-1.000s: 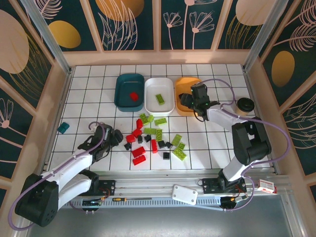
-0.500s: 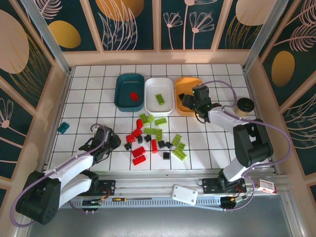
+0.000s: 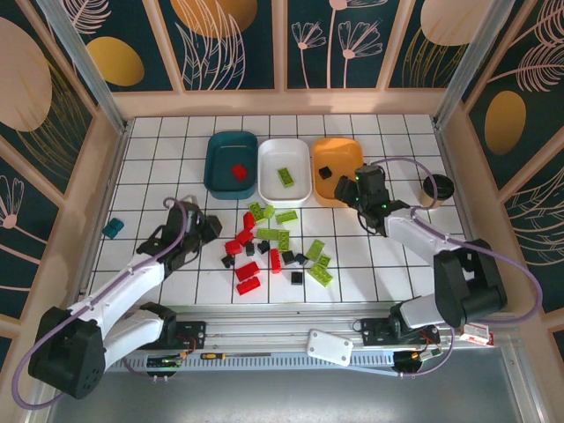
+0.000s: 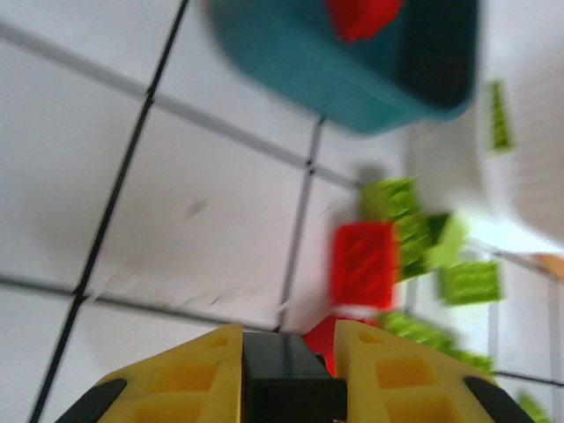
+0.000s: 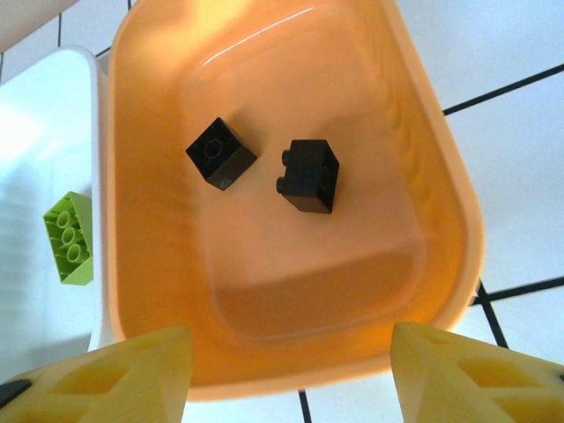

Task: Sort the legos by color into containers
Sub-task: Pick up the lego from the bottom-left of the table, then place the lego in the container.

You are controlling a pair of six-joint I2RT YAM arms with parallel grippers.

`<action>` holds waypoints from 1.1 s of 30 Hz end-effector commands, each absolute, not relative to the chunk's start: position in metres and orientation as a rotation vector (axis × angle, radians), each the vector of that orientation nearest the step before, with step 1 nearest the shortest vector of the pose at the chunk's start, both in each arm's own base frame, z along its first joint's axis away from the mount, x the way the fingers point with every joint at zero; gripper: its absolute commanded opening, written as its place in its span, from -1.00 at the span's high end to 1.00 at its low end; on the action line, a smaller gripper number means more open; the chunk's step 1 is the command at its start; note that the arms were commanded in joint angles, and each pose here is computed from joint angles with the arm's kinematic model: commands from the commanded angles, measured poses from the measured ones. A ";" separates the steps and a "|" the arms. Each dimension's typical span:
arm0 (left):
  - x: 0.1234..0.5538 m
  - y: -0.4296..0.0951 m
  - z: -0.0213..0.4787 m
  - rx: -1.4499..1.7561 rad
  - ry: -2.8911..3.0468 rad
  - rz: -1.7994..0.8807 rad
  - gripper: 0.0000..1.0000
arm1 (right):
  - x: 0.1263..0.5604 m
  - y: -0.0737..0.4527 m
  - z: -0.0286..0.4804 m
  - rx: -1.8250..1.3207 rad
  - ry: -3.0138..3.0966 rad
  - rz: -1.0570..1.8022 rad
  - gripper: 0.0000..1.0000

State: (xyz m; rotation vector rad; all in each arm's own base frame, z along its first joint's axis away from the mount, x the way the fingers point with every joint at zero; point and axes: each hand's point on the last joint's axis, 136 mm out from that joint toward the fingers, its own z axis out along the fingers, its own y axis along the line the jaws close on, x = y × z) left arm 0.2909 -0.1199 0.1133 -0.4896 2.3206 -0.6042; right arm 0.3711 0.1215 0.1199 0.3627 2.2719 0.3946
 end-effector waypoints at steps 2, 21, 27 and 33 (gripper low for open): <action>0.323 -0.151 0.154 -0.363 2.272 -0.678 0.77 | 0.358 0.112 0.129 0.412 2.218 0.425 -0.22; 0.475 -0.436 0.142 0.154 2.367 -0.738 0.73 | 0.296 0.112 0.094 0.400 2.317 0.466 -0.21; 0.496 -0.459 0.137 0.151 2.356 -0.775 0.47 | 0.282 0.131 0.090 0.309 2.362 0.504 -0.22; 0.499 -0.469 0.154 0.147 2.317 -0.846 -0.19 | 0.250 0.161 0.086 0.158 2.440 0.552 -0.22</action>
